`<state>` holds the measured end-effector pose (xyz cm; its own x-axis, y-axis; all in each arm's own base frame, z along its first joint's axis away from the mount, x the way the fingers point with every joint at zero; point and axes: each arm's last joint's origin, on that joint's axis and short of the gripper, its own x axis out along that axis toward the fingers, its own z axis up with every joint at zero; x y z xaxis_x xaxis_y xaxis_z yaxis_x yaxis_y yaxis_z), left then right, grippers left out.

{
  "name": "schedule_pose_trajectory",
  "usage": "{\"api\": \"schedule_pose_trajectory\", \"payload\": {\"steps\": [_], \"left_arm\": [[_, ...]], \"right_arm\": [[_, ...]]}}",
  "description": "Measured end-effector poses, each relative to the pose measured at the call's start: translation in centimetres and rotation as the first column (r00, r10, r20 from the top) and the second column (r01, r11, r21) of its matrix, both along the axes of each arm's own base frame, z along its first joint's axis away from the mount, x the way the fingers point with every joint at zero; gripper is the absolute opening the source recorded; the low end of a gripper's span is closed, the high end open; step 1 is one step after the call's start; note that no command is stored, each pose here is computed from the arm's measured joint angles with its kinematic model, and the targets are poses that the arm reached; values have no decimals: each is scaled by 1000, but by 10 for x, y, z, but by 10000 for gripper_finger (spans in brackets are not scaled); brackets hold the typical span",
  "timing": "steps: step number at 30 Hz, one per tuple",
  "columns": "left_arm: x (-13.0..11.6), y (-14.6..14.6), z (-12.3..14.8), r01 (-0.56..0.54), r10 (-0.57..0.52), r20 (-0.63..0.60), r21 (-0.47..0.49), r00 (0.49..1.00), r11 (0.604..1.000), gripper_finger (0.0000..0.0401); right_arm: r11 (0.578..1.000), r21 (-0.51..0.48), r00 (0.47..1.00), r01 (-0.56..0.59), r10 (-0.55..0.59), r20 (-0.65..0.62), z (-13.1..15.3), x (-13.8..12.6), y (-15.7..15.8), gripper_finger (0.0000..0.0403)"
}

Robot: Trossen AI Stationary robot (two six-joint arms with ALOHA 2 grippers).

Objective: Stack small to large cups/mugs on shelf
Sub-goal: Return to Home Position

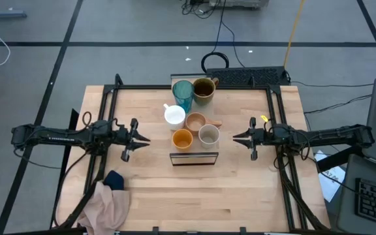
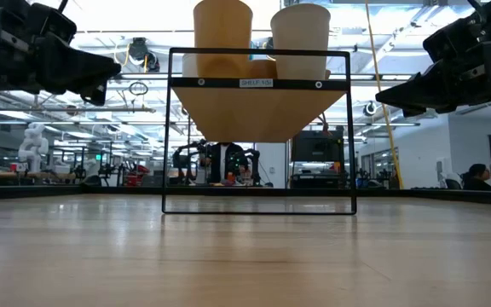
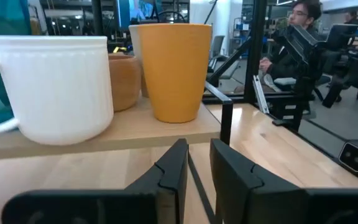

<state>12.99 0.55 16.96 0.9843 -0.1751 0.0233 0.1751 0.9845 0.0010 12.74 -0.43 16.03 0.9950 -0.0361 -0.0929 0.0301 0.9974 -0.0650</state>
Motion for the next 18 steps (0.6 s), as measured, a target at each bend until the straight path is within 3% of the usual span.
{"api": "schedule_pose_trajectory", "payload": {"steps": [13,18], "left_arm": [[-1,0,0,-1,1,-4,-3,1000,1000,72],[-8,-1,10,1,-2,90,6,996,1000,72]], "right_arm": [[1000,-1,1000,-2,2,20,2,-2,0,50],[1000,-4,994,-1,2,111,12,-8,0,50]]}}
